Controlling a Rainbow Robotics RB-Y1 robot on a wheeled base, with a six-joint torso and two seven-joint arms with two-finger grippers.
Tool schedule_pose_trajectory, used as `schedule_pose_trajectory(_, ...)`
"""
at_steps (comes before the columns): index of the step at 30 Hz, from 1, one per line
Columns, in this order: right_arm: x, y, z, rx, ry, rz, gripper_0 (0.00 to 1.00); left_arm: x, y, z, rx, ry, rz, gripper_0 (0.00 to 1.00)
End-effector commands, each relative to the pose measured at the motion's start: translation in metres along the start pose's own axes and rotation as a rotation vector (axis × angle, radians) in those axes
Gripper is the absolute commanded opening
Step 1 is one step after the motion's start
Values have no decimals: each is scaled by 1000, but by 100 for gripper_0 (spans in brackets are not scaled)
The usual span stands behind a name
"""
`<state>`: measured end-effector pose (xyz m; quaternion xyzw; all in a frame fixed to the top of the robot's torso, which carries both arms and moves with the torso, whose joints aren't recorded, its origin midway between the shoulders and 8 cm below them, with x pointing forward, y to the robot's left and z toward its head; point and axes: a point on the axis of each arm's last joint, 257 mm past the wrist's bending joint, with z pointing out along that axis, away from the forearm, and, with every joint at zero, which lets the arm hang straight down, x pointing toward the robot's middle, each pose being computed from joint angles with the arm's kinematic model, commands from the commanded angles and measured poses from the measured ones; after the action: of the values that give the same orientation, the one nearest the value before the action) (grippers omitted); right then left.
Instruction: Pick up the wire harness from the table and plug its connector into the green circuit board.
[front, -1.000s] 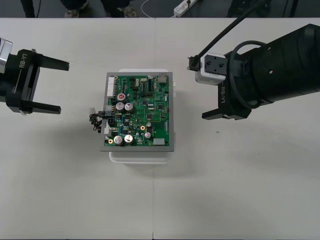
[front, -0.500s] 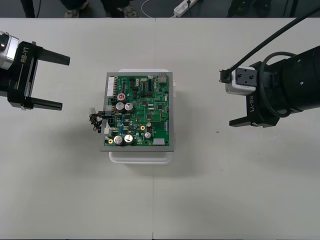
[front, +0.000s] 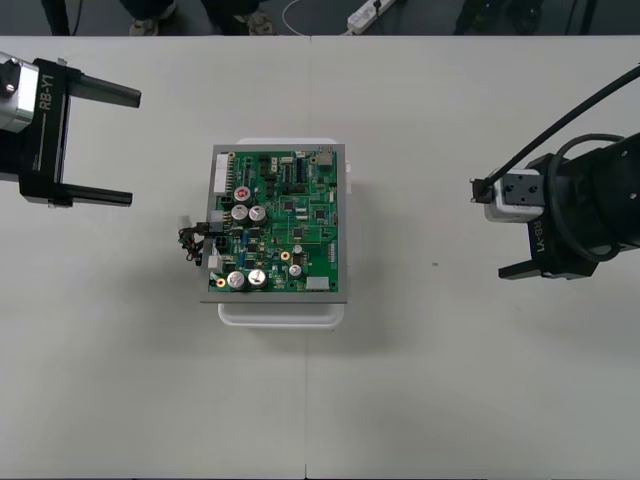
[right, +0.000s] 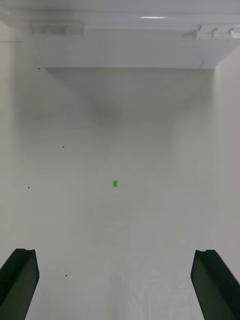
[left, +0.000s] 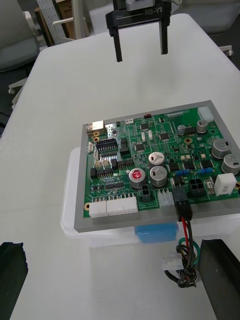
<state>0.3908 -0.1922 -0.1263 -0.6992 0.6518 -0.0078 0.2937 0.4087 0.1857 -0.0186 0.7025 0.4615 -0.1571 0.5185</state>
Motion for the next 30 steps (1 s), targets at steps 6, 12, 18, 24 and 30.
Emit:
schedule_pose_trajectory(6, 25, 7, -18, -6, 71, -55, 89, -12, 1, -8, -46, -42, -138, 100)
schedule_pose_trajectory(12, 28, 15, -16, -32, 69, -38, 89, -9, -3, -8, -53, -8, -119, 100)
schedule_pose_trajectory(18, 25, 16, -17, -35, 55, -24, 89, -9, -5, -3, -54, -22, -141, 100)
schedule_pose_trajectory(24, 18, 11, -15, 0, 4, 3, 89, -7, -8, -1, -51, -23, -162, 100)
schedule_pose_trajectory(30, 0, 11, -16, -8, -100, 59, 89, 0, -17, 4, -35, -9, -173, 100)
